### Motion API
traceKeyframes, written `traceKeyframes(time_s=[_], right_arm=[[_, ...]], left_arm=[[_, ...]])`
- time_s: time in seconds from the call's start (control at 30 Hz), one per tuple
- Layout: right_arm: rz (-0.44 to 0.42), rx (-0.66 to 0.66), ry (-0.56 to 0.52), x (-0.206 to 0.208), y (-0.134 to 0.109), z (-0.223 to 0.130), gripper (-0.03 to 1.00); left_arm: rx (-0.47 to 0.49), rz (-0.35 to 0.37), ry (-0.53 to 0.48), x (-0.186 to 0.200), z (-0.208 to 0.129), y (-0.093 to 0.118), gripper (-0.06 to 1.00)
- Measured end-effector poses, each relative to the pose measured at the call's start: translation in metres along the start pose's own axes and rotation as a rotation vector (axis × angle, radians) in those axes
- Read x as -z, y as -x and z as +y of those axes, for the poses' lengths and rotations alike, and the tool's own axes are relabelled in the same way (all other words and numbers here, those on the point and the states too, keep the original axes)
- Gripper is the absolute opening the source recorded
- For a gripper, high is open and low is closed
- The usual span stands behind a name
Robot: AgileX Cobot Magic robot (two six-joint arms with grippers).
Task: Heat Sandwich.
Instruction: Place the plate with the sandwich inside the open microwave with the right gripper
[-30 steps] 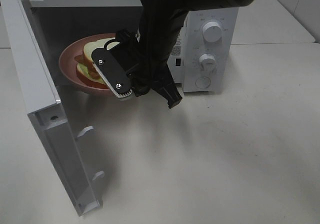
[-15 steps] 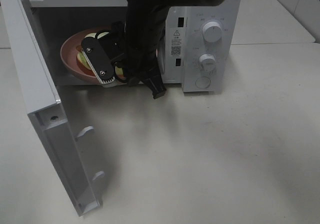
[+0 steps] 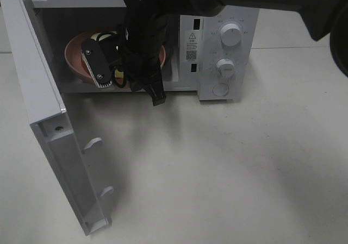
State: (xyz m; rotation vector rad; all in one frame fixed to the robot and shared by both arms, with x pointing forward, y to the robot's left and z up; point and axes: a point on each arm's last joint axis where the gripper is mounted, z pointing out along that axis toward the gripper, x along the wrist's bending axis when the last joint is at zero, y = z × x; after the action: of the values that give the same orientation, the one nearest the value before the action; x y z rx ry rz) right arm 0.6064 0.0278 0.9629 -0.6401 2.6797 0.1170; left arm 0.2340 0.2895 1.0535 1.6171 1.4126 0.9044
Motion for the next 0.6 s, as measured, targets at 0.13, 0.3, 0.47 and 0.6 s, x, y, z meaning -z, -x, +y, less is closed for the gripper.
traceKeyframes(time_s=[0.13, 0.3, 0.47, 0.6], right_arm=[[-0.012, -0.025, 0.002, -0.005, 0.005, 0.001, 0.03], [-0.015, -0.049, -0.003, -0.014, 0.01, -0.005, 0.03], [-0.027, -0.065, -0.007, -0.018, 0.015, -0.012, 0.04], [-0.038, -0.068, -0.007, -0.023, 0.017, -0.014, 0.04]], left_arm=[[0.0, 0.0, 0.0, 0.0, 0.0, 0.0, 0.97], [0.0, 0.0, 0.0, 0.0, 0.0, 0.0, 0.97], [0.0, 0.0, 0.0, 0.0, 0.0, 0.0, 0.97], [0.0, 0.0, 0.0, 0.0, 0.0, 0.0, 0.97]])
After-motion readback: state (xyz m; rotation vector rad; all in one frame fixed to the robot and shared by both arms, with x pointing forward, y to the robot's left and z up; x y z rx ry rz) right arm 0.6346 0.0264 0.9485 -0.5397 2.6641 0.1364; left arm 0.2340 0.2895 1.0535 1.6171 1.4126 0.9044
